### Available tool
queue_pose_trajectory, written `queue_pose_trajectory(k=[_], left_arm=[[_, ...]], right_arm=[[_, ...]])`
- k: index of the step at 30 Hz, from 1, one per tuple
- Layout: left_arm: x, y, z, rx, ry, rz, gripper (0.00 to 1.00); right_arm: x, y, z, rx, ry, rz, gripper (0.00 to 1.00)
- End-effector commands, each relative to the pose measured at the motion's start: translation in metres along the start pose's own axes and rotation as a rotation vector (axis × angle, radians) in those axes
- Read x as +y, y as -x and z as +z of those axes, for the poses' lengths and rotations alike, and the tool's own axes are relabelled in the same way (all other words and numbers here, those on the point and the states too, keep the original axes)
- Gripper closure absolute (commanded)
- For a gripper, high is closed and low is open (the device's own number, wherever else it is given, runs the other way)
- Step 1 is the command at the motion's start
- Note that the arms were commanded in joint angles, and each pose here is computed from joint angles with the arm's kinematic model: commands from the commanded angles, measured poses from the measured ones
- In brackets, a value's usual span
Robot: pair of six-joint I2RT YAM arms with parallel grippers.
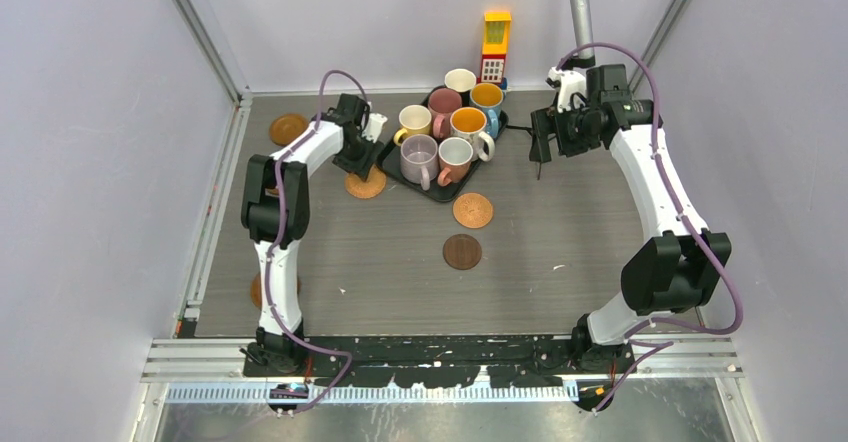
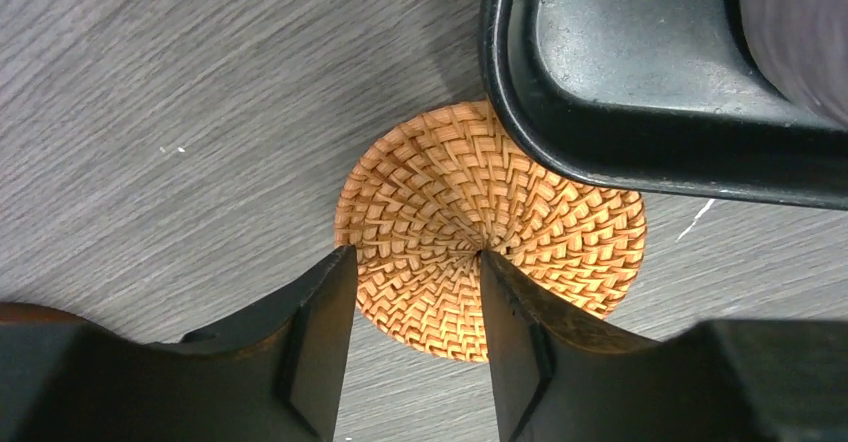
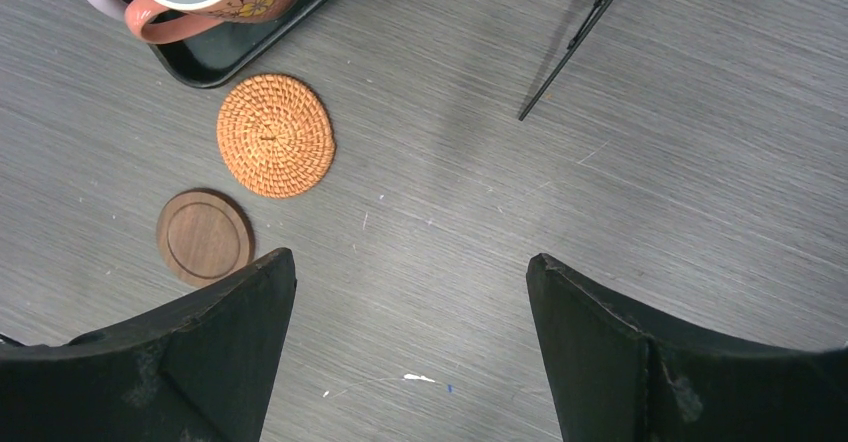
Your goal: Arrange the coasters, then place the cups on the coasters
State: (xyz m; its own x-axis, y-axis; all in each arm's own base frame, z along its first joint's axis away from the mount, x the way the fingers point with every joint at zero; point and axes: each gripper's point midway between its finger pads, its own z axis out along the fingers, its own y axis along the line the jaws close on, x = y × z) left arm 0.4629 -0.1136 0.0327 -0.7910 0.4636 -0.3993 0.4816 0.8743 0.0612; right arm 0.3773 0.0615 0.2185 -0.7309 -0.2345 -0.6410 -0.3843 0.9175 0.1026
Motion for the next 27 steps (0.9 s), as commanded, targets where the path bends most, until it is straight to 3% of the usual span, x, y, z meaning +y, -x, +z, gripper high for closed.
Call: queue_pose_trajectory(k=[1, 8, 27], left_arm=[[0.029, -0.004, 0.000, 0.011, 0.103, 0.008, 0.51], [0.075, -0.008, 0.002, 0.041, 0.152, -0.055, 0.55], [0.073, 0.049, 0.022, -0.018, 0.038, -0.090, 0.55]], right_arm=[[-0.008, 0.021, -0.013, -0.063, -0.046, -0.041, 0.10], [-0.011, 0.016, -0.018, -0.056, -0.072, -0.064, 0.10], [-0.017, 0.013, -0.020, -0.045, -0.105, -0.083, 0.10]])
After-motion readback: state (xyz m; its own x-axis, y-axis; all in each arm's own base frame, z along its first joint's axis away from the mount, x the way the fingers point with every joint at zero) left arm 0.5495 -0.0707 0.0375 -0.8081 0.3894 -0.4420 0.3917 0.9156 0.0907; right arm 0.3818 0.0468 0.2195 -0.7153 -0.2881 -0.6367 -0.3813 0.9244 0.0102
